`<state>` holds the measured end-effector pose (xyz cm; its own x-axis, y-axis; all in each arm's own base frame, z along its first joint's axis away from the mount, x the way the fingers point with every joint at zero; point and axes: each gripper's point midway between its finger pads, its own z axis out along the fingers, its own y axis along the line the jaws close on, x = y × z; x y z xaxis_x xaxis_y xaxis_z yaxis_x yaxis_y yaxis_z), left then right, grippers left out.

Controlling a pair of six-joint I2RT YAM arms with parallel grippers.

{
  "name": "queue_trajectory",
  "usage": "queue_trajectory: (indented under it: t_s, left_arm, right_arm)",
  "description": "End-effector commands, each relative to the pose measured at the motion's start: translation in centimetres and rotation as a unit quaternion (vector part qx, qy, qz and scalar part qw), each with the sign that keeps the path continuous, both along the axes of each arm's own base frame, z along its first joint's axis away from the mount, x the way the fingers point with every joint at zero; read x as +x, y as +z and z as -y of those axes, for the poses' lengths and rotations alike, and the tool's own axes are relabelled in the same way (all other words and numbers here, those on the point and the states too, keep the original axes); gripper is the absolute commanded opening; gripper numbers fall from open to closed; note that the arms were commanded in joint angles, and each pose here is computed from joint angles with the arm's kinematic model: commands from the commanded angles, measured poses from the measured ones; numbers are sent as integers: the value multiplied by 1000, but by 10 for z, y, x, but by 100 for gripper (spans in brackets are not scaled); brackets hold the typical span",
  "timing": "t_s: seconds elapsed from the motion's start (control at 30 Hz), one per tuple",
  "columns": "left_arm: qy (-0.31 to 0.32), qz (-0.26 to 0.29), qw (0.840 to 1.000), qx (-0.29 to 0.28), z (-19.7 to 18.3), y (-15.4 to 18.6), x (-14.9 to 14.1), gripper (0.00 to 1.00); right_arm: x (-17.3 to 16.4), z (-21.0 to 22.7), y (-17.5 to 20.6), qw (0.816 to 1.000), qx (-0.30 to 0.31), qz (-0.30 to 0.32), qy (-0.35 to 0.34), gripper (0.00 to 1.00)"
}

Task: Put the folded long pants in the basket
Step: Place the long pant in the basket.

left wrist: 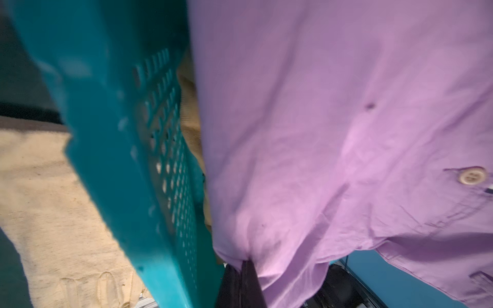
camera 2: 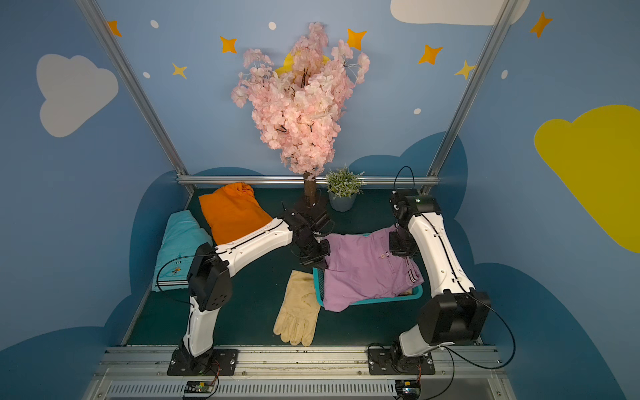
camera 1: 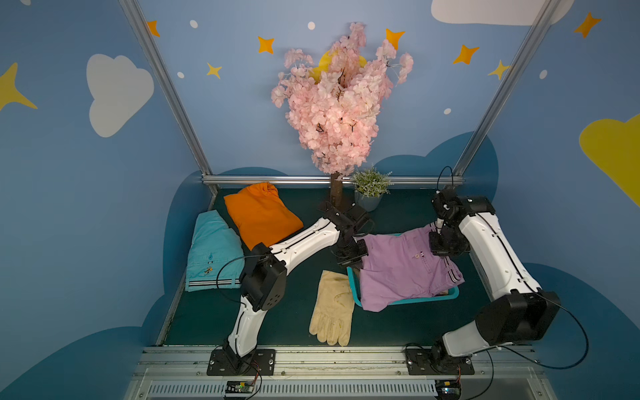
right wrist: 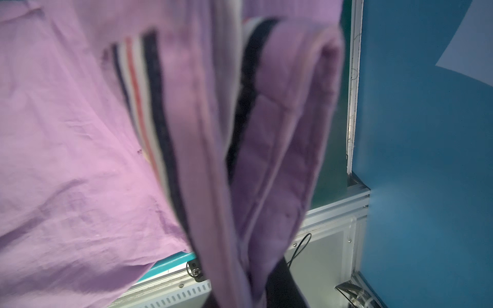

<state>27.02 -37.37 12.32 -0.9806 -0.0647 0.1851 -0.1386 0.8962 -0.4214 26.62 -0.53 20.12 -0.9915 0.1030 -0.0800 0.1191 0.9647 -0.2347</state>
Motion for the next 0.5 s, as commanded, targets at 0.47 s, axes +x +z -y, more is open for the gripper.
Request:
queue_trajectory:
  t_s: [0.47]
  left_arm:
    - [-20,27,996,80,-25,-30,-1,3]
  right_arm:
    - [25,11,-48,999,-25,-43,-20,0]
